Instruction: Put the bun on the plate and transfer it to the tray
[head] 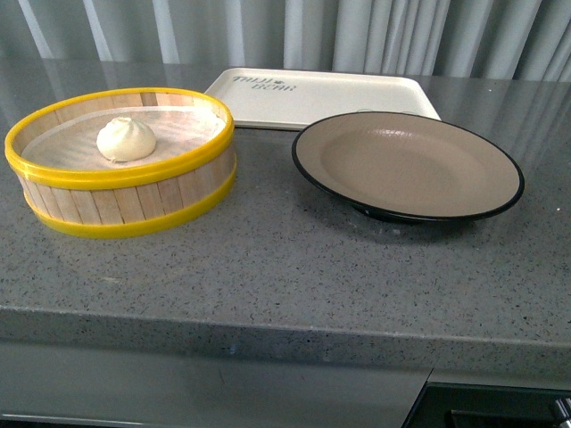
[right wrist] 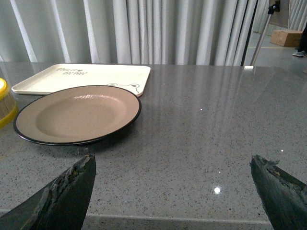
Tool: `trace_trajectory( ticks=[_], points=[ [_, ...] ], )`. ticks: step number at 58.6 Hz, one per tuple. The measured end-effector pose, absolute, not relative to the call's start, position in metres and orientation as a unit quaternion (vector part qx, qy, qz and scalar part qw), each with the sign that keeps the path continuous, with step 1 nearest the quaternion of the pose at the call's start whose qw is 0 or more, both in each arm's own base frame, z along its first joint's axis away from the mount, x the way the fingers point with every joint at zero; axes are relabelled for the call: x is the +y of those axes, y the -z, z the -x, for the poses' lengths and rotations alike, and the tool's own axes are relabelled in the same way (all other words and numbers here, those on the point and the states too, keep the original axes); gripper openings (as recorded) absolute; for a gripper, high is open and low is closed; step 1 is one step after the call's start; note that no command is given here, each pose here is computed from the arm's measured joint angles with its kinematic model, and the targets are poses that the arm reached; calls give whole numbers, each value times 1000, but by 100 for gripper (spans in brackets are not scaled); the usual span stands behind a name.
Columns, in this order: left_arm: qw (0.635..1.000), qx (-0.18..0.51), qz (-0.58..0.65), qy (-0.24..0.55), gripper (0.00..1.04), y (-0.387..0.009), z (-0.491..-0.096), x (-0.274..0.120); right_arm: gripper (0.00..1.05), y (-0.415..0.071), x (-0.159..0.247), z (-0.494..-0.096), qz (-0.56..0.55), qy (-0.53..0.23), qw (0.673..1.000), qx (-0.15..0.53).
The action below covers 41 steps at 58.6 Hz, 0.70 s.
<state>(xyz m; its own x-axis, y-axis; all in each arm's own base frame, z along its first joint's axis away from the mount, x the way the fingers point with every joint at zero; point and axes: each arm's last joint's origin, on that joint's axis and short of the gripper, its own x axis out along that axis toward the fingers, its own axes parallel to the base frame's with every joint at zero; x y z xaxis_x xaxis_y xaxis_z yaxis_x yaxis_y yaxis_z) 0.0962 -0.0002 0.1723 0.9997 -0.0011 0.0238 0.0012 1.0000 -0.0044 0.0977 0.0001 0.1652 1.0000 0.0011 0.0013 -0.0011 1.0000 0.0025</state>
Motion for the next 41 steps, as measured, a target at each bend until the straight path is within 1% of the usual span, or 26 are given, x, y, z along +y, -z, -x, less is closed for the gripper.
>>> trace_trajectory(
  ticks=[41],
  points=[
    [1000,-12,2,1,98,-172,-96,0,96,-165,0,-98,-1,-1,1000,-1]
  ],
)
